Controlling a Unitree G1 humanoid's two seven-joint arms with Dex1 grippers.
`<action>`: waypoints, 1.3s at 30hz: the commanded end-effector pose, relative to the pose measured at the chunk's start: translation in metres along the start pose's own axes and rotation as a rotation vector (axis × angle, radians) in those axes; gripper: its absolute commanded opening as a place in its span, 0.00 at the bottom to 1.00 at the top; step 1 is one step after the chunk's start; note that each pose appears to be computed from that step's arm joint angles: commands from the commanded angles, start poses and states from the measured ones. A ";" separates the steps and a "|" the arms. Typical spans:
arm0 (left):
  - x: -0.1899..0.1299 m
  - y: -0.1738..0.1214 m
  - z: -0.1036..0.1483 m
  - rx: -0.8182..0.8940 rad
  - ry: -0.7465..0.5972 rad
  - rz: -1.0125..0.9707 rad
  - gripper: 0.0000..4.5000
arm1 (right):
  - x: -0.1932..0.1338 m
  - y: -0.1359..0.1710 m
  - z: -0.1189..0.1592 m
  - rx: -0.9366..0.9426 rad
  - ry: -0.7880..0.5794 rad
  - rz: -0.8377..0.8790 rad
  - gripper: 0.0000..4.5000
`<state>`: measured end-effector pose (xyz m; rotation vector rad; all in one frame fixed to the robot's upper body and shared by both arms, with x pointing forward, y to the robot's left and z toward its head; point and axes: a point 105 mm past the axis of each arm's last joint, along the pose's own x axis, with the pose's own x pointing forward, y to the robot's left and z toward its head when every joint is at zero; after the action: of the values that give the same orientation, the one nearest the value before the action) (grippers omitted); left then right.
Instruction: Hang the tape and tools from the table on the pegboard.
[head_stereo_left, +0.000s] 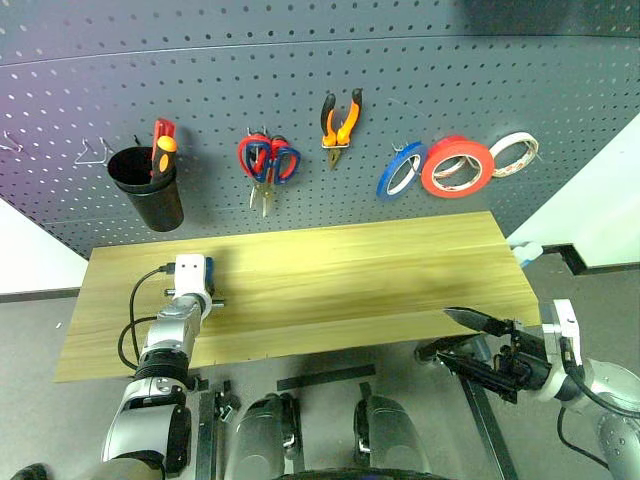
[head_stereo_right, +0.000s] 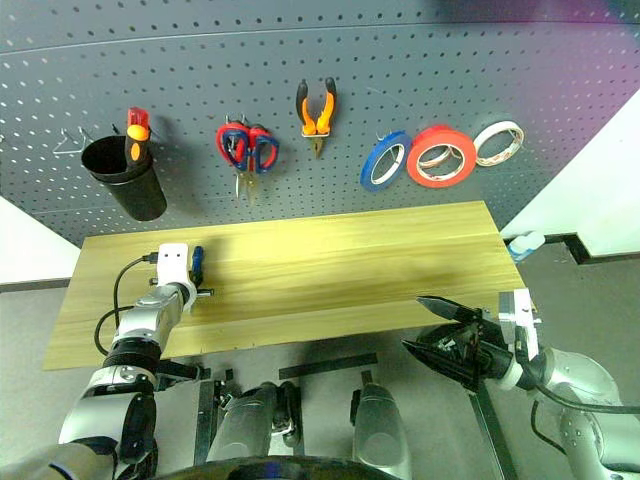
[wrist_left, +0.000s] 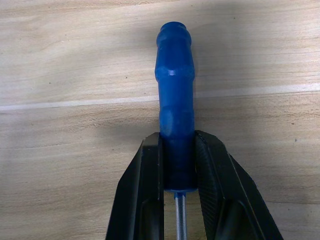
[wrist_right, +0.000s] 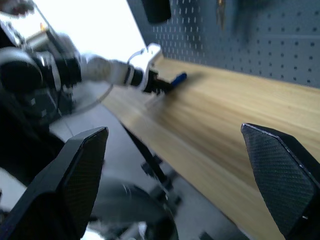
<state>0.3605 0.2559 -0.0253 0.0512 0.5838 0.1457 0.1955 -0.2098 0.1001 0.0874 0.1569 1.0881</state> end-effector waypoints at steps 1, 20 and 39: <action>-0.001 0.001 -0.011 0.003 0.033 0.005 0.12 | 0.000 -0.002 0.004 -0.046 0.005 0.005 1.00; -0.028 -0.011 0.031 0.070 -0.280 -0.007 0.12 | 0.040 0.012 0.060 -0.005 -0.183 0.072 1.00; -0.082 -0.040 0.037 0.195 -0.446 -0.131 0.12 | 0.049 -0.014 0.071 -0.043 -0.274 0.066 1.00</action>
<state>0.3174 0.2085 0.0275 0.1860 0.2277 -0.0244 0.2420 -0.1696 0.1575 0.2192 -0.0698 1.1293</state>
